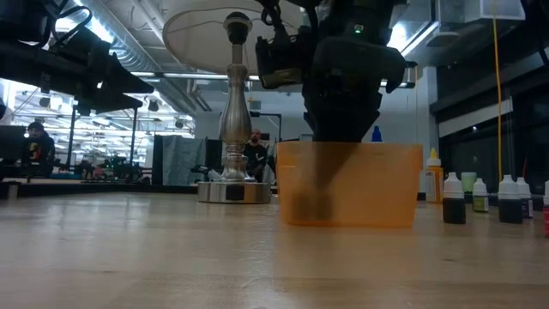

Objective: Pick & Place food coloring
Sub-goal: Put the small black food coloring bottle into the orange bin, then put the small green food coloring bottle into the orange bin

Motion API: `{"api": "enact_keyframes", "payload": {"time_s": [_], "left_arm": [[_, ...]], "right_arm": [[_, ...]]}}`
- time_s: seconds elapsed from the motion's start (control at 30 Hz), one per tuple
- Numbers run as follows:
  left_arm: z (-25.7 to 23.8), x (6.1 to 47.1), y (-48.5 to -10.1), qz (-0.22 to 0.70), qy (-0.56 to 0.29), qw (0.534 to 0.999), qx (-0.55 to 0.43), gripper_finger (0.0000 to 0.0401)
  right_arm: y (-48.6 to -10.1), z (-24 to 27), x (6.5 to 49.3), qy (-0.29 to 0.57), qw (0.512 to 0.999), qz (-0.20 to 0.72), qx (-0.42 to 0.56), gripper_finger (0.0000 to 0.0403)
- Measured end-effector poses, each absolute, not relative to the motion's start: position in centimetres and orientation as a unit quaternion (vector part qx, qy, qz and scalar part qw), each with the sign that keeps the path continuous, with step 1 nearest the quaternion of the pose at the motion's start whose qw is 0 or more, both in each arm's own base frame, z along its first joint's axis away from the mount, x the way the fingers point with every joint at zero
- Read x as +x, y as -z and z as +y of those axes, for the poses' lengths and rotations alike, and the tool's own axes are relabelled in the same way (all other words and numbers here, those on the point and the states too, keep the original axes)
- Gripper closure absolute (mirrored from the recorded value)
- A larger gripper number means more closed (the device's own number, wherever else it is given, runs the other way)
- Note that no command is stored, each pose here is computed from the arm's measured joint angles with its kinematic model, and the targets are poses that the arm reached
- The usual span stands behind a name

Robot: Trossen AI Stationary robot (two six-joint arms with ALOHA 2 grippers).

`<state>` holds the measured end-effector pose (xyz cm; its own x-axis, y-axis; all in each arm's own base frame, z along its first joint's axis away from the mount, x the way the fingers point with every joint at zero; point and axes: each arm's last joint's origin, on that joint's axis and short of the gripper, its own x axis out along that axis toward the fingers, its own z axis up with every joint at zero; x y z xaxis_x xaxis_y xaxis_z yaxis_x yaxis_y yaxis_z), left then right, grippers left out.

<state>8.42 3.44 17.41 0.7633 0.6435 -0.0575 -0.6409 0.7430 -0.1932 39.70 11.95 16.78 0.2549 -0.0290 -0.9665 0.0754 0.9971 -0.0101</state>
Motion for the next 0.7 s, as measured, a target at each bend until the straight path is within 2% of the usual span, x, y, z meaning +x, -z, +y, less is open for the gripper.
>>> {"api": "enact_keyframes", "payload": {"time_s": [0.3,0.7], "left_arm": [[3.4,8.4,-17.4,-0.006,-0.344,0.933,-0.101,0.0079],[3.4,8.4,-17.4,-0.006,-0.344,0.933,-0.101,0.0079]], "right_arm": [[-17.2,11.8,39.5,0.034,0.791,0.610,0.019,0.0251],[-20.4,11.2,38.6,0.033,0.806,0.591,0.028,0.0240]]}}
